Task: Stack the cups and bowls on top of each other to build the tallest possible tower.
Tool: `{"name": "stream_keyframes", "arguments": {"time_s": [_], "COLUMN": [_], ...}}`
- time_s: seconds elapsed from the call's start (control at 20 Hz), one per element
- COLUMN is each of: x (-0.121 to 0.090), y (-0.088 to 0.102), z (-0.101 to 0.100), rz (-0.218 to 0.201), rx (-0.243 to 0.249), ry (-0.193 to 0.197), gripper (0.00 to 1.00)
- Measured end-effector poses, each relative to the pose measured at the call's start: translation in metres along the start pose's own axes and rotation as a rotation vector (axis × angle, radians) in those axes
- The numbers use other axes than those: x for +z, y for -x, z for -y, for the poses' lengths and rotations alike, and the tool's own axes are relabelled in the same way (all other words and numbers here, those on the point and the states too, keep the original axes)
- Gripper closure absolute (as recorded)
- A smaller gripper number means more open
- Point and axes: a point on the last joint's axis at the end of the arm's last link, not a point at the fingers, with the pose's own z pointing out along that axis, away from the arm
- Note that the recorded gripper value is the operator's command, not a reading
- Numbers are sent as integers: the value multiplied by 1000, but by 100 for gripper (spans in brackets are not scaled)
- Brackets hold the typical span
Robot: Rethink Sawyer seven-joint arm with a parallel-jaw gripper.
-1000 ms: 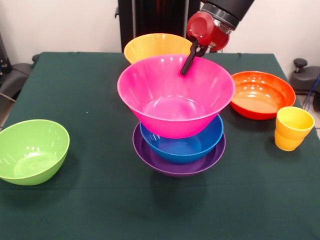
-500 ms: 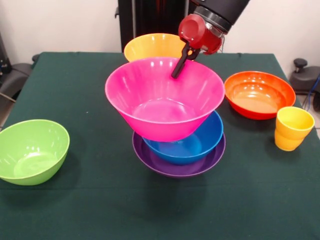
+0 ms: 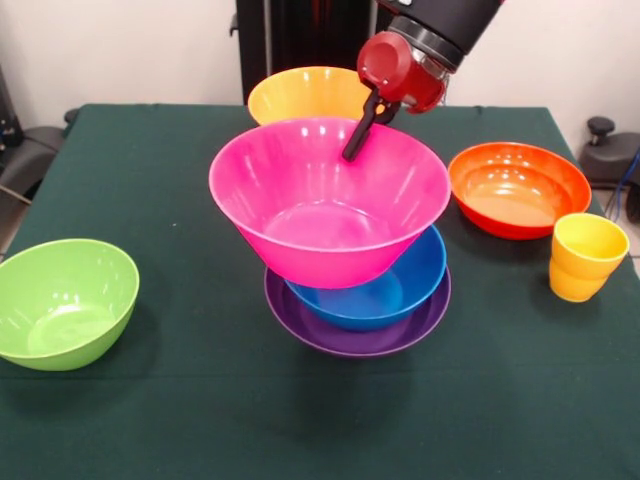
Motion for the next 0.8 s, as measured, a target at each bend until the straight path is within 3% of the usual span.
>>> {"name": "stream_keyframes", "arguments": {"time_s": [0.8], "x": [-1], "y": [12], "z": [-18], "rz": [32], "rx": [-18], "ry": [17], "gripper": [100]}}
